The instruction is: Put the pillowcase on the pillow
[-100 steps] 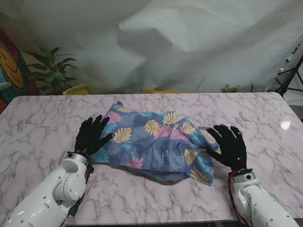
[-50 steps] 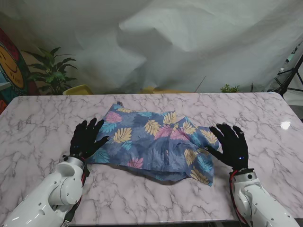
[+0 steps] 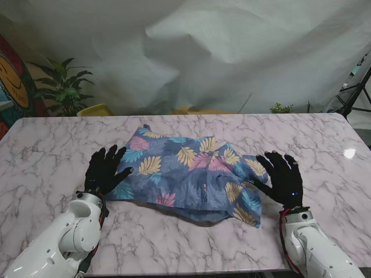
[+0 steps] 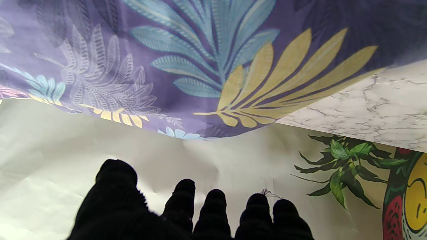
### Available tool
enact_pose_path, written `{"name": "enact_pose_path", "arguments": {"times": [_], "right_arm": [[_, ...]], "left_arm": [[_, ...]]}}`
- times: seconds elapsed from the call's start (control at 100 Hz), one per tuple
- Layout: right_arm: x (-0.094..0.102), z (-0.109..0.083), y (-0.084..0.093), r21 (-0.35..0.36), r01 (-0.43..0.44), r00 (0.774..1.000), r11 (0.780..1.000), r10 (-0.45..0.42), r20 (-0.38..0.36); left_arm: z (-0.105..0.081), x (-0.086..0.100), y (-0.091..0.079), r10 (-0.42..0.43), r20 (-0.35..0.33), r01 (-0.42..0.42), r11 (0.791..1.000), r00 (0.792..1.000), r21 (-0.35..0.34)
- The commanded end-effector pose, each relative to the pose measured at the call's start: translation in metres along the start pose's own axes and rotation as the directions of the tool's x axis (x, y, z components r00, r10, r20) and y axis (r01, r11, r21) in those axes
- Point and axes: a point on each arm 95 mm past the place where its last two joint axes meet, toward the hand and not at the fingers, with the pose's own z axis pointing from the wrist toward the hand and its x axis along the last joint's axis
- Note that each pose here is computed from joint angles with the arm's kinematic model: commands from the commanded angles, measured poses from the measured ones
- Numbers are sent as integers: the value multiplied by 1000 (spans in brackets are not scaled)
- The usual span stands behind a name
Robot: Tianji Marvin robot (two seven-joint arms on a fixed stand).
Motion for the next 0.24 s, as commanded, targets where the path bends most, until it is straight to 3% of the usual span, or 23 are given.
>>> {"name": "enact_pose_path", "arguments": {"times": [0.0,0.23], "right_arm": [[2,0,-1,1,-4,1000,1000,4,5],[2,0,-2,5,-17,1000,1000,17,15]], "left_arm": [[-1,0,2,-3,6,3,1000,1000,-11],[1,-2,4,3,10,-2,1000,1000,-21]]}}
